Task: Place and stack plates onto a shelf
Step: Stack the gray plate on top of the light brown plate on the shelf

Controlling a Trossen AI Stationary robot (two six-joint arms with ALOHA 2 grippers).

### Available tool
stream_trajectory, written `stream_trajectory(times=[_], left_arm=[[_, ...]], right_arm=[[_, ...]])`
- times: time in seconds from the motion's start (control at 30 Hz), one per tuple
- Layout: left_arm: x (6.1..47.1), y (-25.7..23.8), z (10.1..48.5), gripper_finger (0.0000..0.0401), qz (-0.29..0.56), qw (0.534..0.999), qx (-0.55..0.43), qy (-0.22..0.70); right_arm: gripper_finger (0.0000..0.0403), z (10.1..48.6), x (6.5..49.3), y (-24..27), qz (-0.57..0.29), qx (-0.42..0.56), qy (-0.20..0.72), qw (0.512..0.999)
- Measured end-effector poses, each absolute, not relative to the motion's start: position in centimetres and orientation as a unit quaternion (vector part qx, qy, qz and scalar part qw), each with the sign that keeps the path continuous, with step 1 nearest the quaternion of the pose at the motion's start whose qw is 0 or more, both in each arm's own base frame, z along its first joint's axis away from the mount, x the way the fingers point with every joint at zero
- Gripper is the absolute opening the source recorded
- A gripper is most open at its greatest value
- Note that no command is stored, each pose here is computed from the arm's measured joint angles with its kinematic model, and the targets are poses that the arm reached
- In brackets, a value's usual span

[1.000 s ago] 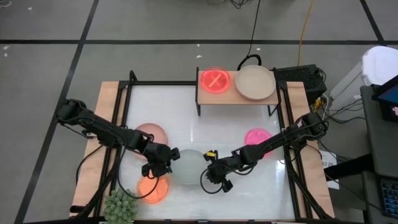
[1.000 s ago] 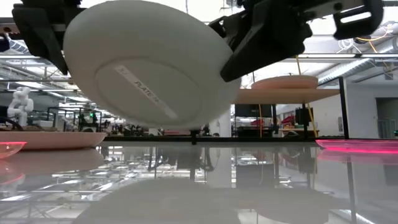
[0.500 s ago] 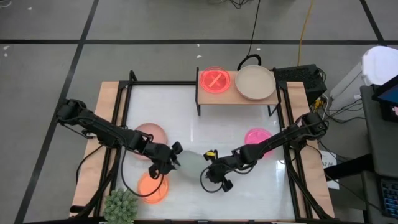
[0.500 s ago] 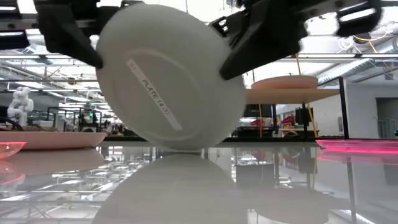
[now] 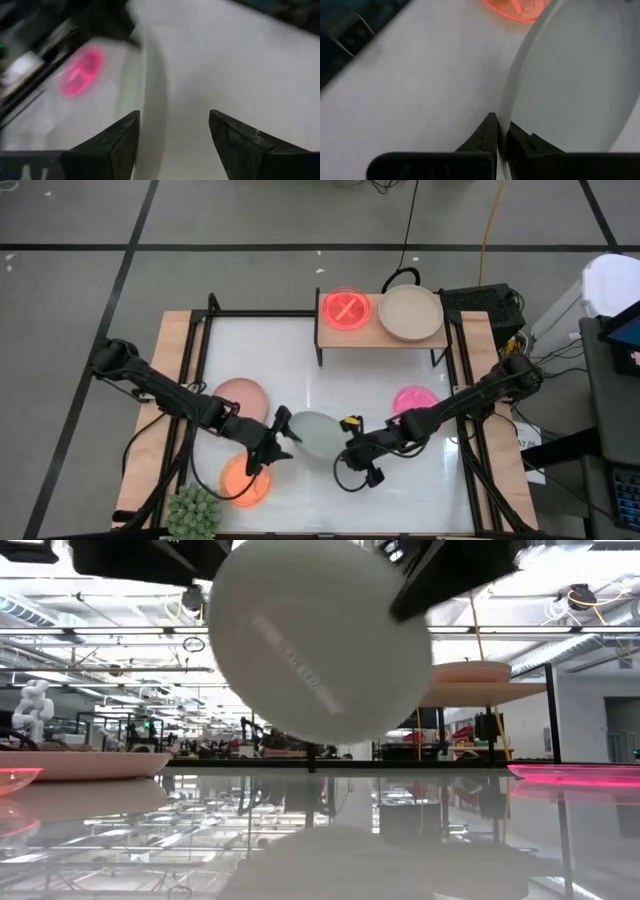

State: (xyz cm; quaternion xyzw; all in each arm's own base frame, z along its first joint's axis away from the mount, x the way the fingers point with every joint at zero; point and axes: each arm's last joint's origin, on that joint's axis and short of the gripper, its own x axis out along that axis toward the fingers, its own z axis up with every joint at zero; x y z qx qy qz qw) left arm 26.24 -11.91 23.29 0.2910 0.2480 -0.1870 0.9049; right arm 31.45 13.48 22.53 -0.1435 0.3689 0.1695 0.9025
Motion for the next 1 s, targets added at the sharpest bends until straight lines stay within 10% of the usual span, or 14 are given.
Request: stream_trajectory(times=[1.0], left_arm=[[26.1, -11.9, 23.5, 0.0241, -0.050, 0.957, 0.125, 0.257]], right_arm=[[0.0002, 33.8, 21.6, 8.3, -0.011, -0.099, 0.431, 0.897]])
